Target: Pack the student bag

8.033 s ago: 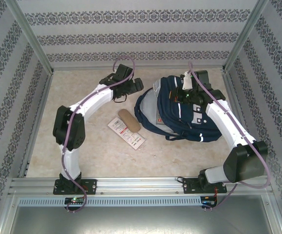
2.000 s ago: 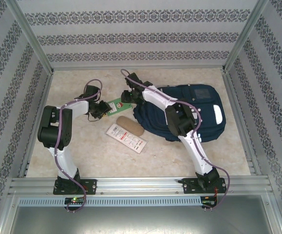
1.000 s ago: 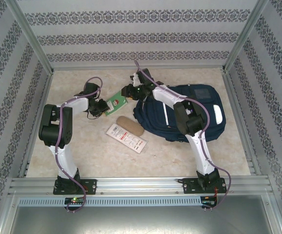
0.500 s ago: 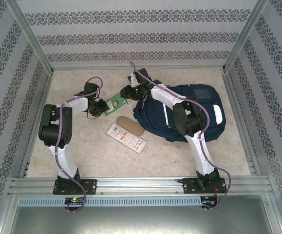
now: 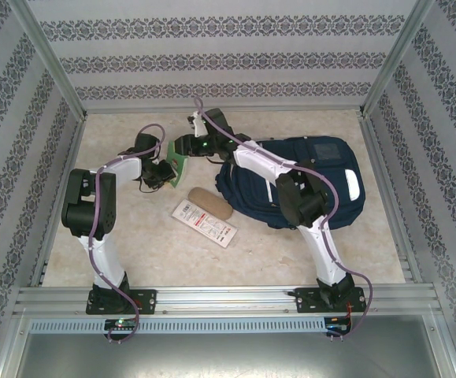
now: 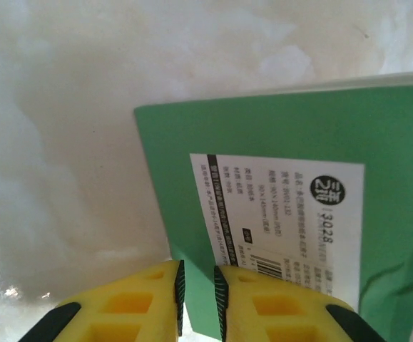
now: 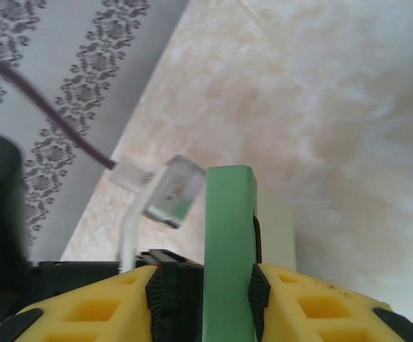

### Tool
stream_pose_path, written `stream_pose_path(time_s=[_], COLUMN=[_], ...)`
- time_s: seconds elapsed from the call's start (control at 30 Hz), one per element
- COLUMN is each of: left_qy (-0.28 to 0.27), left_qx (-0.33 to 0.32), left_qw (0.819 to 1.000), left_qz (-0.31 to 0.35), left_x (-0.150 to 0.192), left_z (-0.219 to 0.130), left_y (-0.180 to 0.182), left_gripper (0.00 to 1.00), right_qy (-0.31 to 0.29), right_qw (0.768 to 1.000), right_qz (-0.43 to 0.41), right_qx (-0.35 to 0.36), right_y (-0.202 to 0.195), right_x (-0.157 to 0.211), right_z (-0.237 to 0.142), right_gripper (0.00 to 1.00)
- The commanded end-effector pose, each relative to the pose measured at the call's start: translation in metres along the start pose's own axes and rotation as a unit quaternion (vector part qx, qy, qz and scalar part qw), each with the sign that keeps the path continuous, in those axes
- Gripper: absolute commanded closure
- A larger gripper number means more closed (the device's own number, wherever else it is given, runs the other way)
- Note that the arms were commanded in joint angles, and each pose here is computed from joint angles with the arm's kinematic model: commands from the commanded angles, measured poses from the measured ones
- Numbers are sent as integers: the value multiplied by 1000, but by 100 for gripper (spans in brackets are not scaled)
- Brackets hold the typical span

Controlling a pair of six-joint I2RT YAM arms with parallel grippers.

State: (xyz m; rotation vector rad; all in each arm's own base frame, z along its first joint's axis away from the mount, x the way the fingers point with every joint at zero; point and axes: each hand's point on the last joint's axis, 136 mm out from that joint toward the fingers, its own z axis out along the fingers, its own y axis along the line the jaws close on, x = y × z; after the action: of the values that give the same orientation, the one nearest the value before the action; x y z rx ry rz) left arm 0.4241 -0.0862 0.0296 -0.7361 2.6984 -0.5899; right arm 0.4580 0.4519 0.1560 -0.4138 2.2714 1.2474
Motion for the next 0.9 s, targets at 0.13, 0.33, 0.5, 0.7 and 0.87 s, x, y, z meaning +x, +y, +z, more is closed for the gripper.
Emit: stream_pose_path(time_s=[0.13,0.33,0.5,0.7,0.87], left_qy=[27,28,27,22,3], left_qx=[33,33,33,36,70], left_qw=[999,999,999,999,997], left_qz=[19,21,21,22,15], left_x=[18,19,20,18,11], left_z=[10,9,7,-1,-26], left_y=[-14,-14,-13,-17,-35], left_gripper=[76,76,76,74,54], right_qy=[104,104,107,74,34], right_qw=[988,985,985,986,990], right_qz=[105,79,61,57,75], right_qx=[36,112,124,136,115], right_y=[-15,-36,-41,-41,-38], right_x=[73,80,77,57,30], right_z=[19,9,5,-13,-40], right_gripper=[62,53,65,93,100])
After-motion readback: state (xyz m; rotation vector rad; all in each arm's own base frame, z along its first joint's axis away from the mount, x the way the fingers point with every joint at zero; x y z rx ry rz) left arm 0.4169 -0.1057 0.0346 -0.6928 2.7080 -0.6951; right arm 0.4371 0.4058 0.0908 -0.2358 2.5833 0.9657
